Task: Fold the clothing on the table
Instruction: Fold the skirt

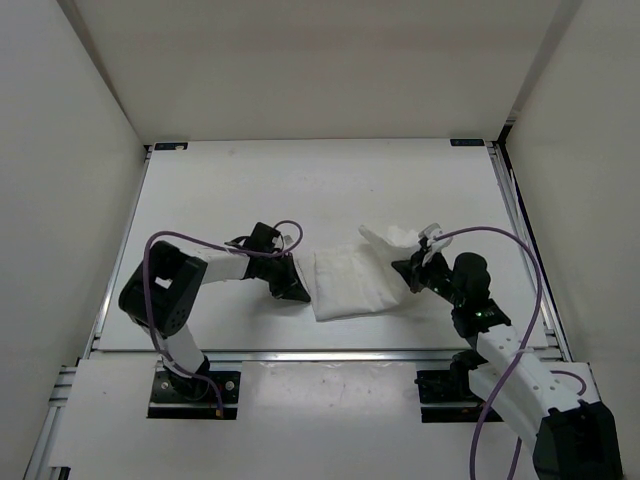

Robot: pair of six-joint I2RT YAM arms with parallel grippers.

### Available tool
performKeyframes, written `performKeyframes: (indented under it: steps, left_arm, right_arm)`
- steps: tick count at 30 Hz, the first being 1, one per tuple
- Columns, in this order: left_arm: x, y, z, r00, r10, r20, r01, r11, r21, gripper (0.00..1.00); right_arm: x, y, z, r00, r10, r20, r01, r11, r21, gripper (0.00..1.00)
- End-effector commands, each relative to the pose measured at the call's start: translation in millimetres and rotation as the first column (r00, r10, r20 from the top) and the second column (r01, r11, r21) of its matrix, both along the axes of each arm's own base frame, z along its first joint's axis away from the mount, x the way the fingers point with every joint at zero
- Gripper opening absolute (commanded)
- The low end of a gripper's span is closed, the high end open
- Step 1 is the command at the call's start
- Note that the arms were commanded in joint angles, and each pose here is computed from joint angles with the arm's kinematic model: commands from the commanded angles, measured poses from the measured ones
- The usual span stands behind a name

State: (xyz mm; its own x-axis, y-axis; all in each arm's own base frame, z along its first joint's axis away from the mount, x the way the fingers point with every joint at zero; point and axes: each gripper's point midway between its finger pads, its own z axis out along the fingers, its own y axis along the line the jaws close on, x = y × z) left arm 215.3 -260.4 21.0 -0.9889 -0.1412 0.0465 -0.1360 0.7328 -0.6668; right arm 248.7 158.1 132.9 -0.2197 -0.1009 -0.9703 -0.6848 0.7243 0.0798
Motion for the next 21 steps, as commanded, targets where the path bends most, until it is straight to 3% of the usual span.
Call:
performKeyframes:
  steps: [1,10,17,19,20,21]
  left_arm:
    - [6,11,-21,0.999,-0.021,0.029,0.020,0.999,0.050,0.00]
    - [38,-36,-24,0.997,-0.065,0.047,0.065,0.998,-0.003,0.00]
    - [37,-31,-25,0.999,-0.039,0.033,0.040,0.999,-0.020,0.00]
    - [35,-28,-26,0.999,-0.037,0.029,0.038,0.999,-0.018,0.00]
    - [35,-25,-28,0.999,-0.031,0.029,0.031,0.999,-0.017,0.00]
    - [31,-23,-28,0.999,-0.032,0.020,0.032,0.999,-0.019,0.00]
  right_arm:
    - [0,16,28,0.993,0.077,0.092,-0.078,0.997,0.011,0.00]
    - [-19,67,20,0.957,0.281,0.080,-0.277,0.959,-0.052,0.00]
    - [-36,108,-5,0.914,0.406,0.012,-0.401,0.905,-0.142,0.00]
    - [-43,119,-23,0.898,0.440,-0.028,-0.435,0.873,-0.220,0.00]
    - [-45,129,-20,0.885,0.465,-0.015,-0.455,0.859,-0.237,0.02]
    - [-40,131,-28,0.894,0.447,-0.035,-0.440,0.859,-0.262,0.12]
